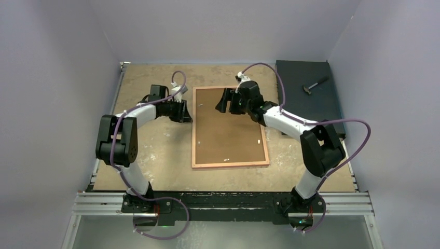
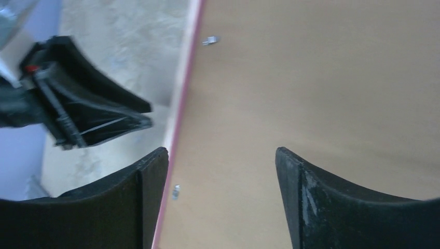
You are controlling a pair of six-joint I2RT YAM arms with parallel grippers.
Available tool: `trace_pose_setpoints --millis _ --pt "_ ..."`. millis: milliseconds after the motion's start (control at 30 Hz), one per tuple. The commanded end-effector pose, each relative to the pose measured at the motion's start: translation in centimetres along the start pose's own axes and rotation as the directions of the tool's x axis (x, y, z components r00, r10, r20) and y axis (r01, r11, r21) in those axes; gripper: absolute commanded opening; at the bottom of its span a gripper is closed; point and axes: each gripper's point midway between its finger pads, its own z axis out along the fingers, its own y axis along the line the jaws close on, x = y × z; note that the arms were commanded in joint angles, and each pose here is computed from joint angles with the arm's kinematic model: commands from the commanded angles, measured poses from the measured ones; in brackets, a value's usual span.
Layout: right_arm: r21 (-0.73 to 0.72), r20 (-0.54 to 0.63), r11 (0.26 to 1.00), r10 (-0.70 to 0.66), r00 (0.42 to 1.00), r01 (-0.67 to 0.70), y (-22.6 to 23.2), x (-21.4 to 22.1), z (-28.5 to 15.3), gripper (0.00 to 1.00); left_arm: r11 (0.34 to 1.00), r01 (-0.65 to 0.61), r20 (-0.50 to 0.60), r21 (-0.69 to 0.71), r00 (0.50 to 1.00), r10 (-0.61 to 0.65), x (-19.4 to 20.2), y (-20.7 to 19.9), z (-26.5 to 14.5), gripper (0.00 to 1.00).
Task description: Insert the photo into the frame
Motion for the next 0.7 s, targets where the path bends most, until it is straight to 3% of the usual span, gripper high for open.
trace_pose_setpoints --millis 0,100,400,667 --pt "-0.189 -0.014 0.982 0.022 1.0 -0.024 5.1 0.7 0.9 0.75 0.997 0.035 0.013 0.065 0.999 -0.036 -0.2 -0.8 0.8 0.31" --pt "-0.246 -0.065 0.969 -0.005 0.998 -0.011 6.7 3.6 0.5 0.7 0.997 0.038 -0.005 0.067 0.999 -0.038 1.1 -0.7 1.0 0.31" --pt "-0.383 -0.205 0.924 -0.084 0.975 -0.001 9.0 11.8 -0.9 0.7 0.997 0.054 -0.048 0.06 0.998 -0.051 3.1 -0.1 1.7 0.22" --pt "-0.39 -0.249 0.921 -0.118 0.961 0.012 9.4 14.8 -0.3 0.69 0.997 0.053 -0.053 0.054 0.997 -0.05 3.5 -0.1 1.8 0.2"
